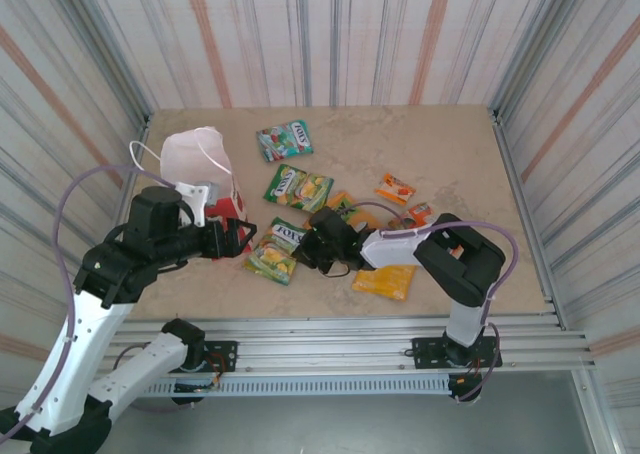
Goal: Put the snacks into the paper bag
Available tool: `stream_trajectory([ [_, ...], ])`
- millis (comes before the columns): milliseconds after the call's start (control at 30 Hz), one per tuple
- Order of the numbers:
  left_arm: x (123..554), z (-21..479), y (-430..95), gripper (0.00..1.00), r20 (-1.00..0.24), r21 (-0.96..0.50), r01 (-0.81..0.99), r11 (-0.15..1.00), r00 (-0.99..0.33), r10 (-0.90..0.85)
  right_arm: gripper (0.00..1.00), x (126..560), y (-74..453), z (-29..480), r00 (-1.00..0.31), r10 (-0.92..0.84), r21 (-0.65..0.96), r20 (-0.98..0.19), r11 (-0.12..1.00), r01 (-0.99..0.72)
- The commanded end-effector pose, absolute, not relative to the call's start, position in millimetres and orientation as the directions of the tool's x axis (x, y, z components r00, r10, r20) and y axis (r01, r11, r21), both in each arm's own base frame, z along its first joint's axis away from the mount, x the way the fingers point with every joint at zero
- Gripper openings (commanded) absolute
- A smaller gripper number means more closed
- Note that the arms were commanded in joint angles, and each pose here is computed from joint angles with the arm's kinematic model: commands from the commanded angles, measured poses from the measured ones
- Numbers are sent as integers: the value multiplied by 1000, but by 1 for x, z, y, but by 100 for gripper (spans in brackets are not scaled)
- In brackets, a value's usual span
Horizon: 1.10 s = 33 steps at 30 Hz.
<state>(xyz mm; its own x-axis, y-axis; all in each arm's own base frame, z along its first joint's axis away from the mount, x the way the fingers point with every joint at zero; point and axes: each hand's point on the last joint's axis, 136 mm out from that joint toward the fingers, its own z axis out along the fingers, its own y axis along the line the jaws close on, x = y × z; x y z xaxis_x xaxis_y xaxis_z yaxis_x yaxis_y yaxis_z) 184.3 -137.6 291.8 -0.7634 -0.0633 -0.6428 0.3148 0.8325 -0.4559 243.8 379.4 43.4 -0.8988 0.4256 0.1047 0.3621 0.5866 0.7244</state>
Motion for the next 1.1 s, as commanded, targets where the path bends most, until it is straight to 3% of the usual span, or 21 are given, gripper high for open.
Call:
stream_trajectory([
  [0,178,286,-139,92,-630,-456,335,825,-776,-34,2,253,368,70,-914,406,727,-4,629,276],
  [167,178,285,-146,88,-628,-482,360,799,-778,-29,0,259,356,109,-931,318,745,-181,662,81],
  [433,176,291,-160,82,-670,-490,461,740,-743,20,0,254,325,172,-834,-60,572,-549,700,-427],
  [733,170,300,-168,85,-787,-299,673,677,-575,224,0,223,279,253,-507,-359,354,-784,412,-839],
  [900,159,305,-181,83,-835,-181,810,558,-427,348,0,203,262,284,-330,-454,229,-828,264,-937],
  [1067,157,309,-193,83,-856,-102,875,472,-319,406,0,187,262,302,-236,-509,197,-828,130,-972],
])
